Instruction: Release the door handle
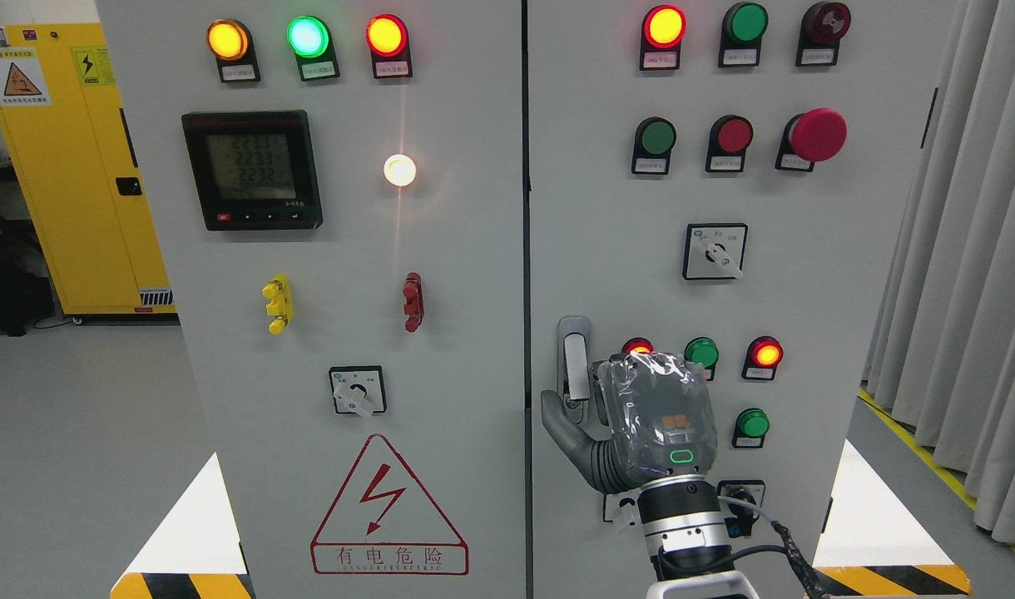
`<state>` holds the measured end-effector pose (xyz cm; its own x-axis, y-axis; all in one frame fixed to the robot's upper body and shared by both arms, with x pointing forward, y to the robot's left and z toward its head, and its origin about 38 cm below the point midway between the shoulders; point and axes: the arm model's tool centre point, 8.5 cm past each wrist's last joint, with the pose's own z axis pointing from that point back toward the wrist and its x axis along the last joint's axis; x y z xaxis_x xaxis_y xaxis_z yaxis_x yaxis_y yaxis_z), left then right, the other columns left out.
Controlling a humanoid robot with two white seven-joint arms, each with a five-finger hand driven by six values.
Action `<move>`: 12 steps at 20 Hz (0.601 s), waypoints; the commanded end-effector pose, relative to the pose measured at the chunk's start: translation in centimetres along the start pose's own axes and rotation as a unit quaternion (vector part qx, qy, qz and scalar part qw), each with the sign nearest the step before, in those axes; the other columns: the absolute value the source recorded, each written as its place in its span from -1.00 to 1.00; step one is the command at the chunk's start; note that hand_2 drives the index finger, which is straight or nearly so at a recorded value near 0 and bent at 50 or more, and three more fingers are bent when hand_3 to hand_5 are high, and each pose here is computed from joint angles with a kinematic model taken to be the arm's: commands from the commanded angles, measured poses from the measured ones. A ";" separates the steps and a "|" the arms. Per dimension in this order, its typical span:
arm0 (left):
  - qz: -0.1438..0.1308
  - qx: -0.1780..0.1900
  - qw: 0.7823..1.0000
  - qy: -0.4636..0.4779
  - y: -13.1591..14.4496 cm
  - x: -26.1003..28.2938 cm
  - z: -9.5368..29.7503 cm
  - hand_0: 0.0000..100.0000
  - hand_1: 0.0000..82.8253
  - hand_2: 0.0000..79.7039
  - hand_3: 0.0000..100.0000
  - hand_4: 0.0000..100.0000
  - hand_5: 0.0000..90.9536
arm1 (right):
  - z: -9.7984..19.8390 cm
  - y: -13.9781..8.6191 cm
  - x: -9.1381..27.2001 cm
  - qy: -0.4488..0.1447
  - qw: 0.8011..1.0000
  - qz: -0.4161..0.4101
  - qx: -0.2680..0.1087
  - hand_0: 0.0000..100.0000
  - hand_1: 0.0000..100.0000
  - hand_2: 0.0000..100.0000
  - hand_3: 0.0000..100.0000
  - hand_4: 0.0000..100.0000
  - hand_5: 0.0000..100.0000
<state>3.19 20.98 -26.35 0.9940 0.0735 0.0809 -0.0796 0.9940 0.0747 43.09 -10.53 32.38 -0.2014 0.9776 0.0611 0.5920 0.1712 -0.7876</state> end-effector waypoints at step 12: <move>0.001 -0.001 1.000 -0.006 -0.1 0.4 0.0 -0.76 0.34 -1.00 -1.00 -1.00 -1.00 | 0.0 0.2 -0.2 0.007 1.000 0.000 0.002 0.02 -0.37 0.97 1.00 1.00 1.00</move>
<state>3.19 20.98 -26.35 0.9940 0.0735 0.0809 -0.0796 0.9940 0.0747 43.20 -10.57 32.28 -0.1965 0.9783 0.0653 0.5875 0.1709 -0.7910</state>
